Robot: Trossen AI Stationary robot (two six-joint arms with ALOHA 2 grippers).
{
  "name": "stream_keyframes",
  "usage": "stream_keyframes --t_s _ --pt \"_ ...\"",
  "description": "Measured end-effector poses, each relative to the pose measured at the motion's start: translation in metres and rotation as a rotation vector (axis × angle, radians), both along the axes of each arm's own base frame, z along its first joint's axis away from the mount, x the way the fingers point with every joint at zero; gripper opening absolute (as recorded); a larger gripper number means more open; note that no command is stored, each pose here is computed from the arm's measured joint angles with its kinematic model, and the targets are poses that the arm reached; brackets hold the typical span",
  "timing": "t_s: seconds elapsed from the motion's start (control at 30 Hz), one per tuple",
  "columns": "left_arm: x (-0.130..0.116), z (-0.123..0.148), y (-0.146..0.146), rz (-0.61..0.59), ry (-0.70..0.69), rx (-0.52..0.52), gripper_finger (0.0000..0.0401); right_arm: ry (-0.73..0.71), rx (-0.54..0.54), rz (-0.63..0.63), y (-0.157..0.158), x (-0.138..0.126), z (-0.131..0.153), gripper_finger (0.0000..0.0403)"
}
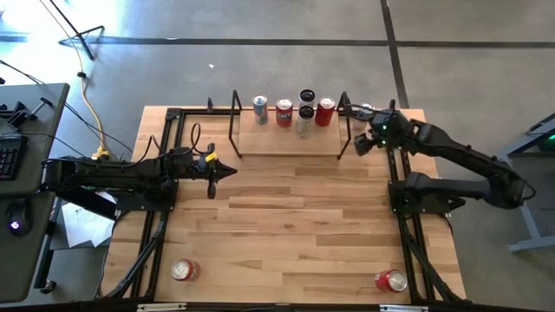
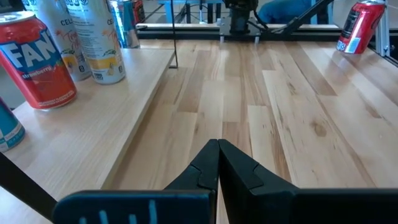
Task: Place canned beverage on shelf
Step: Put the red-black soda can on the shelf aligned with the other red-black soda can
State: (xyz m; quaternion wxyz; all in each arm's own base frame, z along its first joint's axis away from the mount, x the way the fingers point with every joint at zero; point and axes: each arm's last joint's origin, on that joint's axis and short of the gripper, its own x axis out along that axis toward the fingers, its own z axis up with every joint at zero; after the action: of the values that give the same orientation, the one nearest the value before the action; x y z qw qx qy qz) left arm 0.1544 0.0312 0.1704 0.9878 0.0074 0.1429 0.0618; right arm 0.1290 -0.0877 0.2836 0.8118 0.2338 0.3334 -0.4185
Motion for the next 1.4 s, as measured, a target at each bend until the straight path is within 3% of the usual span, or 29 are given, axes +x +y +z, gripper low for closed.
stream_keyframes --t_s 0.17,0.47,0.53,0.77,1.0,1.27,1.4 --pt "-0.001 -0.002 0.000 -0.002 0.022 0.002 0.0000 0.008 0.118 0.102 0.025 0.001 0.027 0.0241" --pt "-0.001 -0.003 0.000 -0.003 0.031 0.001 0.0000 0.151 0.212 0.324 0.093 0.035 0.039 0.0028" --pt "-0.001 -0.003 0.000 -0.005 0.032 0.006 0.0000 0.220 0.222 0.355 0.111 0.045 0.037 0.0009" --pt "-0.002 -0.005 0.000 -0.011 0.054 0.012 0.0000 0.382 0.312 0.300 0.184 0.070 0.040 0.0038" --pt "-0.002 -0.006 -0.001 -0.012 0.066 0.009 0.0000 0.442 0.471 0.163 0.270 0.074 0.045 0.0070" --pt "-0.002 -0.007 -0.001 -0.019 0.079 0.021 0.0000 0.468 0.569 -0.088 0.342 0.069 0.032 0.0188" --pt "-0.002 -0.007 -0.001 -0.030 0.082 0.038 0.0000 0.565 0.624 -0.233 0.368 0.055 0.019 0.0246"
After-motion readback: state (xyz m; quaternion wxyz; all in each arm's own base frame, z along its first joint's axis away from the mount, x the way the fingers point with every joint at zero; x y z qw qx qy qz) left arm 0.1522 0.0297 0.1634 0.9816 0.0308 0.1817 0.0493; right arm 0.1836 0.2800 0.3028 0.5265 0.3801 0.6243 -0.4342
